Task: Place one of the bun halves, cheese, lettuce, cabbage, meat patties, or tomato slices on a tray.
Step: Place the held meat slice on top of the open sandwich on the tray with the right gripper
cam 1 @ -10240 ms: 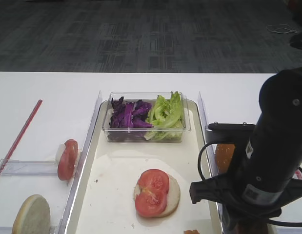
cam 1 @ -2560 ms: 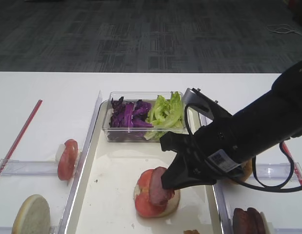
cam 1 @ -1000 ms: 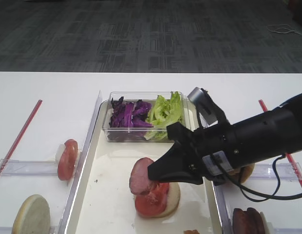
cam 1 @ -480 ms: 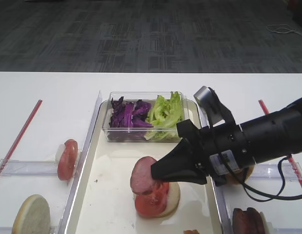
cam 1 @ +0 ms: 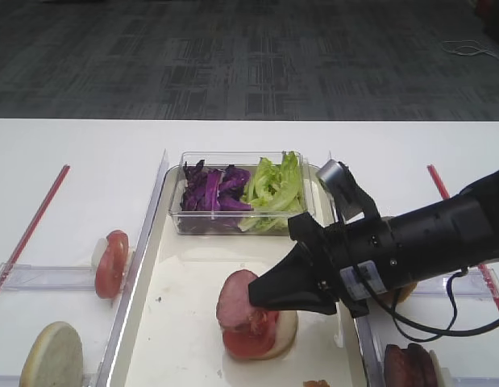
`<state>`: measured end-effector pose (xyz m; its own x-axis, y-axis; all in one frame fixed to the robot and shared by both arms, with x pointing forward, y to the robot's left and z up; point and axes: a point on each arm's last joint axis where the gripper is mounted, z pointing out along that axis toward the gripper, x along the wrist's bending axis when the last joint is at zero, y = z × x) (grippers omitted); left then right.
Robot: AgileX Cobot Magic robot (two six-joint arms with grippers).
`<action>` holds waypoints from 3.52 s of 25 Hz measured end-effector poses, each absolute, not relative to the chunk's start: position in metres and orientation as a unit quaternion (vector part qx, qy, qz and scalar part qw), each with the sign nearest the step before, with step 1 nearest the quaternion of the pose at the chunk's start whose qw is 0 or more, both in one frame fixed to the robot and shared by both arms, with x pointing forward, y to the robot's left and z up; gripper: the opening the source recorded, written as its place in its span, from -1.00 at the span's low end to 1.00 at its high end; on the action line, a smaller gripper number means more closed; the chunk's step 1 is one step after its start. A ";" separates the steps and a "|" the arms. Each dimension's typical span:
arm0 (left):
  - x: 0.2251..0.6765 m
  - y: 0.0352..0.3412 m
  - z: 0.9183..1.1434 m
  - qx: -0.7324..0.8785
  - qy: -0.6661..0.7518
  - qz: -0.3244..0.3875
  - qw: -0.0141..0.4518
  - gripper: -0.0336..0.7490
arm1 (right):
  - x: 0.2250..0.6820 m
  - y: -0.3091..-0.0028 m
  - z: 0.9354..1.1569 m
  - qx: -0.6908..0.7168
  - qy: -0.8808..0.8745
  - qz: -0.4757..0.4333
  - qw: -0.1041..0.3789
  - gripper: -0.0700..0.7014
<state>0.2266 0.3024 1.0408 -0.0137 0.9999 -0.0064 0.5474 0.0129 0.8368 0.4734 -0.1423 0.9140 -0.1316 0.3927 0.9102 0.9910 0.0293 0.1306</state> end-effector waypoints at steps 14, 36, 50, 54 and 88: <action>0.227 0.302 1.041 0.617 0.627 0.337 0.336 0.13 | 0.482 -0.155 0.891 -0.576 -0.591 -0.419 0.380 -0.64; 0.227 0.303 1.041 0.617 0.627 0.337 0.335 0.13 | 0.483 -0.154 0.887 -0.571 -0.582 -0.428 0.389 -0.40; 0.227 0.303 1.041 0.617 0.627 0.337 0.335 0.13 | 0.483 -0.154 0.887 -0.581 -0.572 -0.421 0.397 0.50; 0.227 0.303 1.041 0.617 0.627 0.337 0.335 0.13 | 0.483 -0.154 0.887 -0.591 -0.562 -0.414 0.404 0.51; 0.227 0.303 1.041 0.617 0.627 0.337 0.335 0.13 | 0.470 -0.165 0.944 -0.617 -0.610 -0.375 0.326 0.45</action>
<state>0.2266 0.3026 1.0408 -0.0146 0.9999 -0.0051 0.5474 0.0123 0.8368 0.4696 -0.1654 0.9437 -0.0261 0.5078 0.8611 0.9976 -0.0421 0.0551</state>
